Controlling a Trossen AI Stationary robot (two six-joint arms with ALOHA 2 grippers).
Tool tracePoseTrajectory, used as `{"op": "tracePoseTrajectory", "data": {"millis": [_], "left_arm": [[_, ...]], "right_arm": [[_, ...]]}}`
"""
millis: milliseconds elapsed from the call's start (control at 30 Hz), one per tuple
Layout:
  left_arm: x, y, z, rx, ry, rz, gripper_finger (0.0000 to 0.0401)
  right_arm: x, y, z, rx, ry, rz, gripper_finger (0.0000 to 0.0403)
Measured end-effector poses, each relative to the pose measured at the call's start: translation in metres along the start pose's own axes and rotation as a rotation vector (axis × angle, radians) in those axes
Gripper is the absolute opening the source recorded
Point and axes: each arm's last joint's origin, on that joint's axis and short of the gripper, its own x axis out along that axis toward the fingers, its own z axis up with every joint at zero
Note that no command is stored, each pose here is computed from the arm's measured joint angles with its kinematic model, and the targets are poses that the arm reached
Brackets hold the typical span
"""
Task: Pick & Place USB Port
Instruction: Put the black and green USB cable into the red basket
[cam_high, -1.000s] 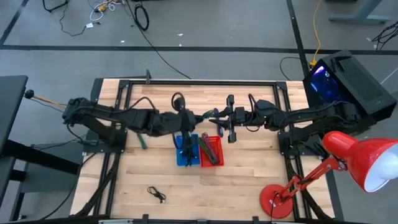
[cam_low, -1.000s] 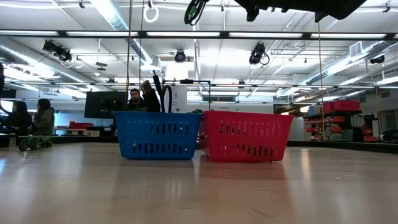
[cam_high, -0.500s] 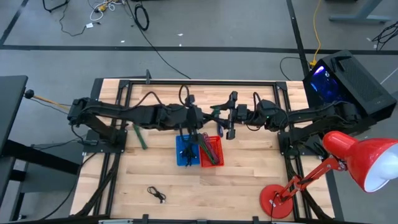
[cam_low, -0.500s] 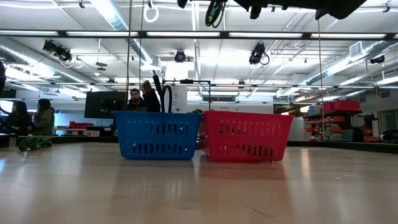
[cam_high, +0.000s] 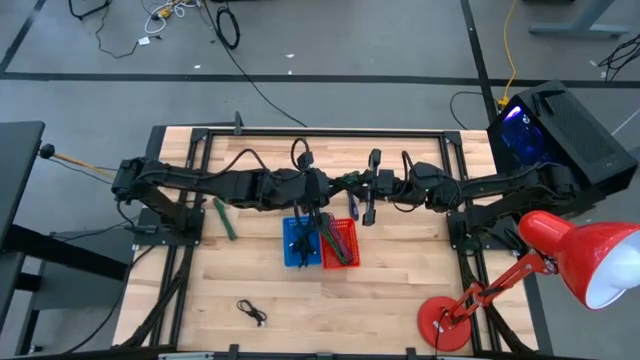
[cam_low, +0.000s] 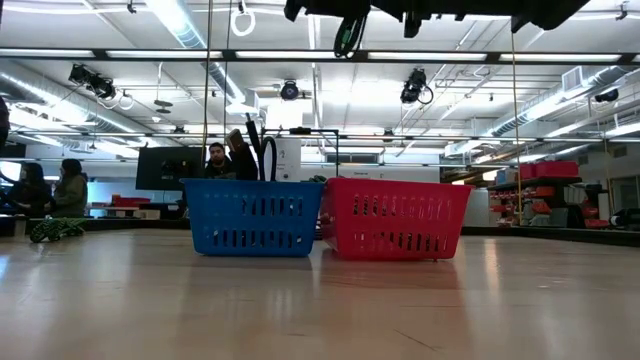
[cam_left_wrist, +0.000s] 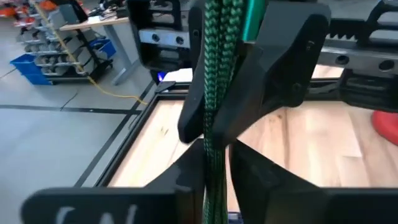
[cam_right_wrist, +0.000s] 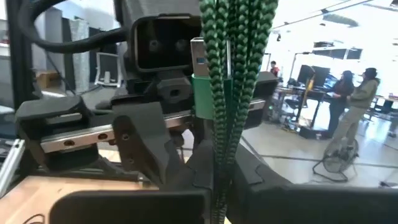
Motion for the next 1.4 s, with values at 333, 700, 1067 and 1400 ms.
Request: {"op": "tracePoseTrajectory", "data": {"millis": [333, 700, 1067, 1400], "left_arm": [[-0.018, 0.007, -0.003, 0.026, 0.089, 0.042, 0.0103], [-0.058, 0.033, -0.011, 0.061, 0.259, 0.314, 0.0100], [-0.063, 0.037, -0.012, 0.072, 0.276, 0.338, 0.0101], [-0.060, 0.046, -0.013, 0.067, 0.291, 0.375, 0.0101]], "right_arm": [[-0.011, -0.004, 0.005, 0.001, 0.073, -0.066, 0.0011], [-0.023, 0.024, -0.018, 0.227, 0.348, 0.064, 0.0011], [-0.046, 0.068, -0.066, 0.432, 0.388, 0.052, 0.0011], [-0.045, 0.095, -0.107, 0.494, 0.379, 0.020, 0.0011]]}}
